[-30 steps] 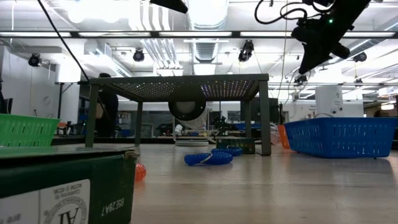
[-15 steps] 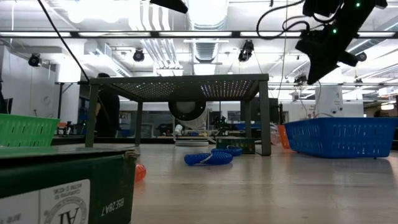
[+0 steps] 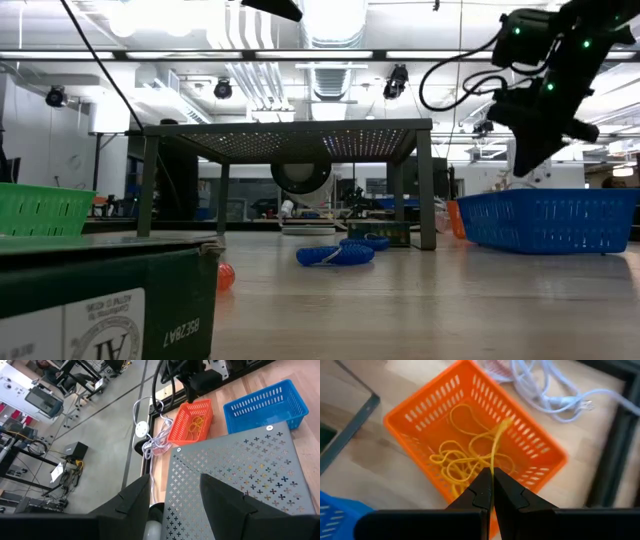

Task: Pick & Place Office Desk Supplies
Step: Put the yellow rubber band into the orange bin

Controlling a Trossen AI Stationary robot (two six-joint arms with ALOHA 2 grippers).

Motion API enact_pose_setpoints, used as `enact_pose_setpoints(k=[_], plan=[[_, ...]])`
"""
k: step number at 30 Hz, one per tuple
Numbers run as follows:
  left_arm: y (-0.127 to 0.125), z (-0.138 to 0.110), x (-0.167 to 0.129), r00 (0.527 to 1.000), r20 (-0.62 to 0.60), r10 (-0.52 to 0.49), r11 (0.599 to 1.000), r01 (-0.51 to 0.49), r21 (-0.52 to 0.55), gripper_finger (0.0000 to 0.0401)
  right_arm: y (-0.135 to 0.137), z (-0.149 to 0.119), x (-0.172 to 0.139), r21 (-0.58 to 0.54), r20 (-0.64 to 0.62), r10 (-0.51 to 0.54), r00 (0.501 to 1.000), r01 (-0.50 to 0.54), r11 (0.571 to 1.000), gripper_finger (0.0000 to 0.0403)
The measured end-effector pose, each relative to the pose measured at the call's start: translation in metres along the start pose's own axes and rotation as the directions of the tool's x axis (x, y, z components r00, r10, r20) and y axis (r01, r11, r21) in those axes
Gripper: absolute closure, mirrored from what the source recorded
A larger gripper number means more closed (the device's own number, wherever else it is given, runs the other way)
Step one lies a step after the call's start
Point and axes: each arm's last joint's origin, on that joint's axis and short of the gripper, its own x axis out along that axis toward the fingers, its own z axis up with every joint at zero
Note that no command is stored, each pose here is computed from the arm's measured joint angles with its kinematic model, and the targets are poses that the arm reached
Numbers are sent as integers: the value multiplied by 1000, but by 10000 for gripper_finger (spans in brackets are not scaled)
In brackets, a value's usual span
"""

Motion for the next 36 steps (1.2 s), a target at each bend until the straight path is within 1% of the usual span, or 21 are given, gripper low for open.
enact_pose_setpoints(k=[4,7,10,15,20,24,27,31,36], plan=[[0,0,0,1000,3,1,1000,-1,-1,224,1,-2,10,22,19,38,999,-38,999,394],[0,1,0,1000,7,4,1000,-4,-3,224,1,1,16,40,8,49,999,-49,998,394],[0,1,0,1000,6,4,1000,-4,-2,224,-1,6,23,42,-29,38,999,-36,998,394],[0,1,0,1000,6,3,1000,-3,-2,224,-1,22,34,70,-97,37,995,-30,997,394],[0,1,0,1000,6,3,1000,-3,0,224,-1,35,48,108,-195,69,978,-49,993,394],[0,0,0,1000,4,3,1000,-3,1,224,-1,42,62,97,-262,74,962,-50,994,394],[0,0,0,1000,-1,0,1000,0,2,224,-1,45,74,99,-305,50,951,-21,995,394],[0,0,0,1000,-1,0,1000,0,0,224,0,45,89,63,-359,21,933,1,998,394],[0,0,0,1000,-2,0,1000,0,0,224,2,46,97,41,-385,9,923,7,999,394]])
